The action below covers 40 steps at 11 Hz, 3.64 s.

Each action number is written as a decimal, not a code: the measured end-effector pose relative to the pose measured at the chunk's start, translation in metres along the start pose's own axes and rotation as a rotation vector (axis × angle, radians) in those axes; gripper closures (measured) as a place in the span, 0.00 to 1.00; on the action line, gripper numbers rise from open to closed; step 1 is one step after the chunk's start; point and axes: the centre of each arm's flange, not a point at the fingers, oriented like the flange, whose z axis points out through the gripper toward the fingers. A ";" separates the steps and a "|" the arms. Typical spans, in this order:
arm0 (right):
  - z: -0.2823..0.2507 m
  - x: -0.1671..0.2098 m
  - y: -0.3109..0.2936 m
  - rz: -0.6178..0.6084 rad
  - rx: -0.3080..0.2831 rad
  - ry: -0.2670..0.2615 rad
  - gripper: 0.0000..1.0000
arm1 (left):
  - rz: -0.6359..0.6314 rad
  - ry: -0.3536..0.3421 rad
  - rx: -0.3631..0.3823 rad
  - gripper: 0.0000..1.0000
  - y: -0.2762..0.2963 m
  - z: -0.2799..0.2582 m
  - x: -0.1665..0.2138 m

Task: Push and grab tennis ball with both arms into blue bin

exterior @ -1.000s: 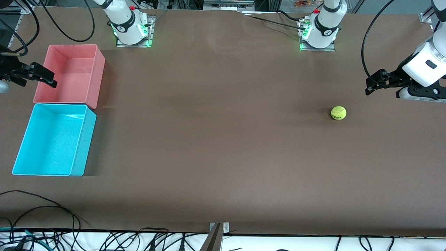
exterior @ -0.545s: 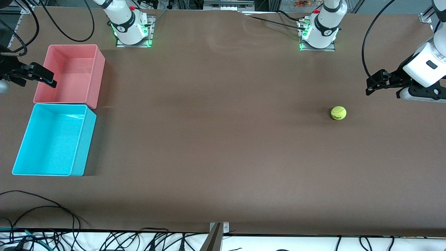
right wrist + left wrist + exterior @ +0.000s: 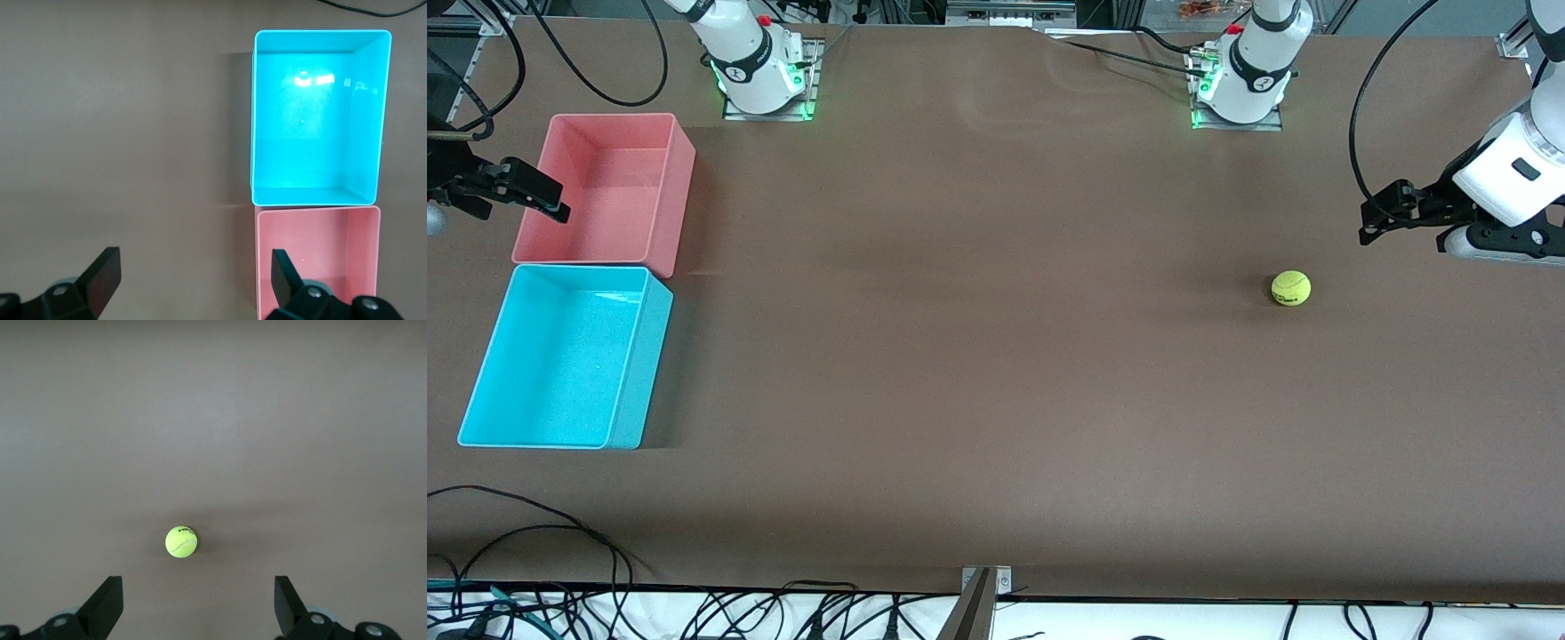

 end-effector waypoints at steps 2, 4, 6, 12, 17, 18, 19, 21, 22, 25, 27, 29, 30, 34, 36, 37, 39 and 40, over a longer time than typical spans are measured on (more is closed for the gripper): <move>0.000 0.000 0.000 0.000 0.000 0.000 0.00 | -0.002 -0.002 0.000 0.00 -0.001 0.001 0.000; 0.000 0.000 0.001 0.002 0.000 0.000 0.00 | -0.010 -0.003 0.000 0.00 -0.006 0.002 0.001; 0.000 0.000 0.001 0.002 0.000 0.000 0.00 | -0.014 -0.011 0.000 0.00 -0.008 0.006 0.003; 0.000 0.000 0.001 0.002 0.000 0.000 0.00 | -0.030 -0.017 0.000 0.00 -0.018 0.009 0.004; -0.001 0.000 0.001 0.002 0.000 0.005 0.00 | -0.031 -0.017 0.000 0.00 -0.018 0.010 0.004; -0.001 0.000 0.002 0.003 0.000 0.005 0.00 | -0.031 -0.018 0.000 0.00 -0.018 0.010 0.004; -0.001 0.000 0.002 0.004 0.000 0.005 0.00 | -0.031 -0.018 0.000 0.00 -0.018 0.010 0.004; 0.000 0.000 0.003 0.006 0.000 0.005 0.00 | -0.031 -0.018 0.000 0.00 -0.018 0.010 0.004; -0.001 0.000 0.003 0.006 0.000 0.005 0.00 | -0.031 -0.019 0.000 0.00 -0.018 0.010 0.004; 0.000 0.000 0.003 0.006 0.000 0.005 0.00 | -0.035 -0.026 -0.001 0.00 -0.020 0.014 0.006; -0.001 0.000 0.003 0.006 0.000 0.005 0.00 | -0.036 -0.026 -0.001 0.00 -0.021 0.014 0.006; -0.001 0.000 0.004 0.006 0.000 0.005 0.00 | -0.038 -0.020 0.000 0.00 -0.022 0.011 0.006; -0.001 0.000 0.004 0.006 0.000 0.005 0.00 | -0.040 -0.019 0.000 0.00 -0.023 0.011 0.006; -0.001 0.000 0.004 0.006 0.000 0.005 0.00 | -0.044 -0.019 0.000 0.00 -0.026 0.011 0.006; -0.001 0.000 0.004 0.006 0.000 0.005 0.00 | -0.056 -0.011 0.000 0.00 -0.027 0.007 0.007; -0.001 0.000 0.004 0.006 0.000 0.005 0.00 | -0.068 -0.009 0.000 0.00 -0.030 0.006 0.007; -0.001 0.000 0.004 0.006 0.000 0.005 0.00 | -0.094 -0.019 0.000 0.00 -0.043 0.012 0.009; -0.001 0.000 0.004 0.007 0.000 0.005 0.00 | -0.112 -0.030 -0.001 0.00 -0.052 0.018 0.011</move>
